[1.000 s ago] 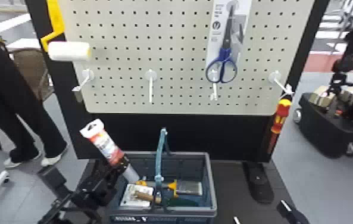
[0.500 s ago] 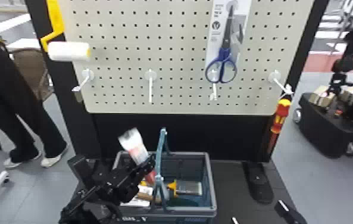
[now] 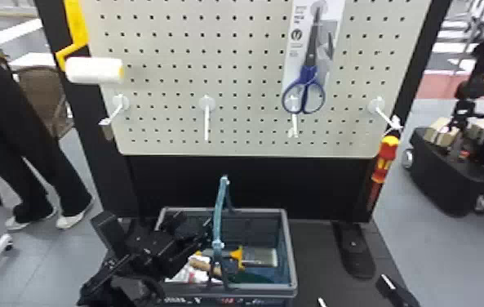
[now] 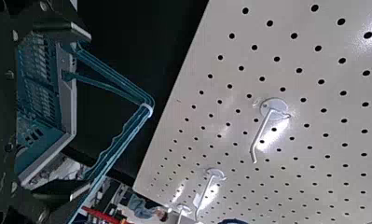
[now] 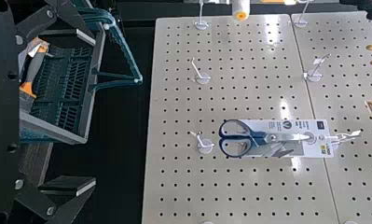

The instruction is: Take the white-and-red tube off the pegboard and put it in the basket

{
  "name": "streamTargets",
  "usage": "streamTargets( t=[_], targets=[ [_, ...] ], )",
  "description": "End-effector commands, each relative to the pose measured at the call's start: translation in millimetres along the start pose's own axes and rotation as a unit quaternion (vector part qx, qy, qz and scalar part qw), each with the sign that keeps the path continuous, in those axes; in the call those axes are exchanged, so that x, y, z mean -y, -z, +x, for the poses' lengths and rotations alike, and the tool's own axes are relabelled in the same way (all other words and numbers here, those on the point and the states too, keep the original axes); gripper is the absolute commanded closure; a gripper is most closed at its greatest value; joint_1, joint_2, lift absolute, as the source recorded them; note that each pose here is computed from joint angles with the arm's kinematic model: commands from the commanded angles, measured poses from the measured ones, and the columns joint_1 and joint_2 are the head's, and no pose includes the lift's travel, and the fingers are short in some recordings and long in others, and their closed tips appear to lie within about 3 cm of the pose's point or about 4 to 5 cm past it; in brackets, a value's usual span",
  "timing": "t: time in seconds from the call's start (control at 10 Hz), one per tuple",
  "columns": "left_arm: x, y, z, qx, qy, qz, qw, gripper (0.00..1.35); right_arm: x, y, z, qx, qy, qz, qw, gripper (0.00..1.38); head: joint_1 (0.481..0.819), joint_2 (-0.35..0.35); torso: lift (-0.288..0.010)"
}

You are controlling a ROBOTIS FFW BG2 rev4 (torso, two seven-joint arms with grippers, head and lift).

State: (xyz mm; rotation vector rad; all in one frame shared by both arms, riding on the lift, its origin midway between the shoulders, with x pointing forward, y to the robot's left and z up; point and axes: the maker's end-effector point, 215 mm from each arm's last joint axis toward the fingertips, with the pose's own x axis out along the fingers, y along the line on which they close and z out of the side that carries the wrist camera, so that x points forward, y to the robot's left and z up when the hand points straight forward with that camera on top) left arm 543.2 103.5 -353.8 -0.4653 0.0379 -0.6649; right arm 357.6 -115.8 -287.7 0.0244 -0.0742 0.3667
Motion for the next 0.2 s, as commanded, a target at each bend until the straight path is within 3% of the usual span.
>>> streamTargets(
  t=[0.0, 0.1],
  targets=[
    [-0.1, -2.1, 0.3, 0.002, 0.001, 0.001, 1.0000, 0.05, 0.1, -0.7, 0.6, 0.001, 0.000, -0.001, 1.000, 0.24, 0.549, 0.000, -0.100],
    [-0.8, -1.5, -0.8, 0.002, 0.000, 0.000, 1.0000, 0.05, 0.0, 0.0, 0.0, 0.000, 0.000, 0.000, 1.000, 0.24, 0.549, 0.000, -0.100]
  ],
)
